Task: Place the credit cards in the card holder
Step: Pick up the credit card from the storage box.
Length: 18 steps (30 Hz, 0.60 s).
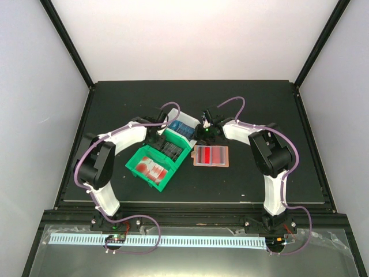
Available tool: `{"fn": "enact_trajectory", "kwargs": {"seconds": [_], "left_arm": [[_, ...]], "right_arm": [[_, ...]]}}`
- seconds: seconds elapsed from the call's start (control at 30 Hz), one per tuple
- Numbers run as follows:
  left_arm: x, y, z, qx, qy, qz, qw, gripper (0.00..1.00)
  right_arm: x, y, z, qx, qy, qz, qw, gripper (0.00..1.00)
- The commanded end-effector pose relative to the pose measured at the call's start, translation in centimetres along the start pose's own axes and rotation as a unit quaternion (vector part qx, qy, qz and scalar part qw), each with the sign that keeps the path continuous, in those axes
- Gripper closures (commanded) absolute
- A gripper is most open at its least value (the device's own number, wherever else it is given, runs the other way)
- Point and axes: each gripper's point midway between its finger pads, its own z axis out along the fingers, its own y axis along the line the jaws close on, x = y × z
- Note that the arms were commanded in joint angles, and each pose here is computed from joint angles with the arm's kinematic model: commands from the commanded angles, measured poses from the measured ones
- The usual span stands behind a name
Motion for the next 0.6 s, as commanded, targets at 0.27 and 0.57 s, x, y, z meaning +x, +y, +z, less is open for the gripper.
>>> {"fn": "enact_trajectory", "kwargs": {"seconds": [0.27, 0.57], "left_arm": [[-1.4, 3.2, -2.7, -0.053, -0.011, -0.009, 0.998, 0.98], [-0.5, 2.7, -8.7, -0.005, -0.045, -0.073, 0.996, 0.98]], "right_arm": [[2.2, -0.4, 0.3, -0.009, 0.070, 0.006, 0.998, 0.57], [1.8, 3.9, 0.2, -0.060, 0.069, 0.112, 0.990, 0.68]]}}
